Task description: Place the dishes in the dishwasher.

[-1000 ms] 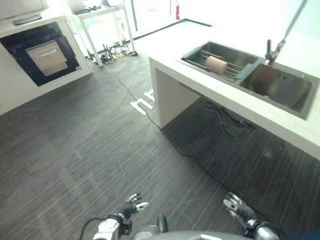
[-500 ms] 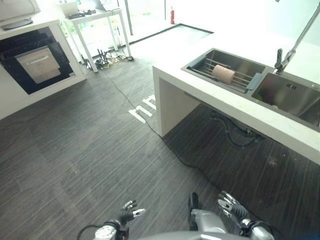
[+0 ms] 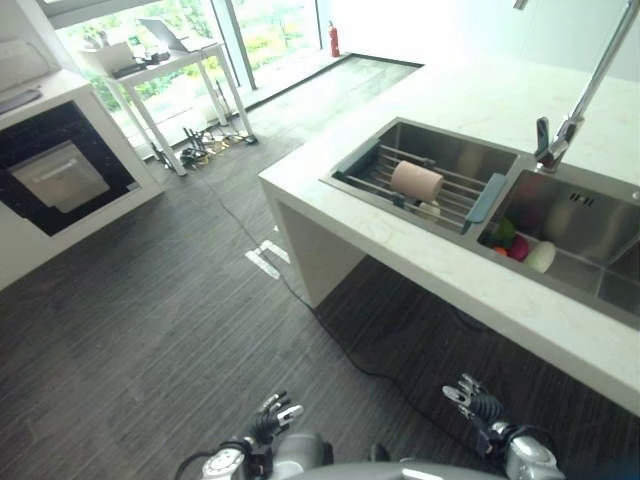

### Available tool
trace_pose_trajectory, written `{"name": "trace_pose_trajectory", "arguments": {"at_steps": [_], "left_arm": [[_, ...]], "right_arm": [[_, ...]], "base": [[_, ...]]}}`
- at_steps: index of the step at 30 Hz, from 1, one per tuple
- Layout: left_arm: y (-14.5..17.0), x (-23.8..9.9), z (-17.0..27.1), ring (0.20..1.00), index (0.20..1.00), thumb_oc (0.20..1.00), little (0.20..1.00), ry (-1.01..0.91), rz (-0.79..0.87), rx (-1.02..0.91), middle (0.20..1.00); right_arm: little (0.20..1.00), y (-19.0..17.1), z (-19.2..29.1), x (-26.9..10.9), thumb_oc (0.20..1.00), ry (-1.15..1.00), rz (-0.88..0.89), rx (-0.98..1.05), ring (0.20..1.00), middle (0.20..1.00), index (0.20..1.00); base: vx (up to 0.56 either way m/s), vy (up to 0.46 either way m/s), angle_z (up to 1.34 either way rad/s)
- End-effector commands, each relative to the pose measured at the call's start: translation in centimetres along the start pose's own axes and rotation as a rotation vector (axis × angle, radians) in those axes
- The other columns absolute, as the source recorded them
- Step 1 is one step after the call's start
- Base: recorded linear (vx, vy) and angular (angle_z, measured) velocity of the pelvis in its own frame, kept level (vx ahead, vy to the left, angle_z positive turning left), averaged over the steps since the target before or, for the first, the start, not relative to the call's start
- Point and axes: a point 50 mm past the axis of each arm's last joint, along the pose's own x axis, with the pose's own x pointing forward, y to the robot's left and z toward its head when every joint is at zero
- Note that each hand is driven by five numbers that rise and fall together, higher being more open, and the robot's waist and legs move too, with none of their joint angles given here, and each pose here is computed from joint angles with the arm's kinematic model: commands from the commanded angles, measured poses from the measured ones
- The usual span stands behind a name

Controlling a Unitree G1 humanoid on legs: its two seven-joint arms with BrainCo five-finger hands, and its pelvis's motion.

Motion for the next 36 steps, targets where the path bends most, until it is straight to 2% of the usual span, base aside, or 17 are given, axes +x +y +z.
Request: {"name": "trace_pose_trajectory", "arguments": {"at_steps": [1, 6, 9, 14, 21, 23, 26, 36], "left_arm": [[-0.3, 0.4, 0.6, 1.0, 1.0, 1.0, 1.0, 0.012, -0.028, 0.06, 1.0], [0.0, 0.0, -0.6, 1.0, 1.0, 1.0, 1.0, 0.063, -0.018, 0.057, 1.0], [0.1, 0.0, -1.2, 1.0, 1.0, 1.0, 1.0, 0.206, -0.089, 0.164, 1.0], [-0.1, 0.1, -1.1, 1.0, 1.0, 1.0, 1.0, 0.217, -0.105, 0.203, 1.0], [0.2, 0.1, -1.0, 1.0, 1.0, 1.0, 1.0, 0.208, -0.056, 0.175, 1.0], [1.0, 0.0, -0.8, 1.0, 1.0, 1.0, 1.0, 0.176, 0.015, 0.074, 1.0], [1.3, 0.0, -0.5, 1.0, 1.0, 1.0, 1.0, 0.162, 0.031, 0.043, 1.0], [0.2, -0.2, -2.2, 1.0, 1.0, 1.0, 1.0, 0.219, 0.036, 0.004, 1.0]], "right_arm": [[1.0, -0.8, 1.1, -0.1, 1.0, -0.033, 0.005, -0.058, 1.0, 1.0, 1.0], [1.0, -1.0, 0.9, -0.3, 1.0, -0.033, -0.015, -0.04, 1.0, 1.0, 1.0], [1.0, -1.0, -0.1, -0.7, 1.0, -0.036, -0.023, 0.019, 1.0, 1.0, 1.0], [1.0, -0.7, -0.4, -0.7, 1.0, -0.037, -0.038, 0.052, 1.0, 1.0, 1.0], [1.0, 0.0, -0.1, -0.3, 1.0, -0.055, -0.028, 0.062, 1.0, 1.0, 1.0], [1.0, 0.5, 0.9, 0.4, 1.0, -0.056, 0.012, 0.013, 1.0, 1.0, 1.0], [1.0, 0.4, 1.1, 0.6, 1.0, -0.048, -0.004, 0.008, 1.0, 1.0, 1.0], [1.0, -0.5, -0.3, 0.0, 1.0, 0.014, -0.077, 0.039, 1.0, 1.0, 1.0]], "base": [[0.34, 0.225, -0.95], [0.17, 0.188, -1.03], [0.17, 0.245, -0.49], [0.07, 0.192, -0.43], [0.01, 0.111, -0.54], [-0.09, -0.016, -0.89], [-0.03, -0.094, -1.07], [0.04, -0.12, 0.01]]}}
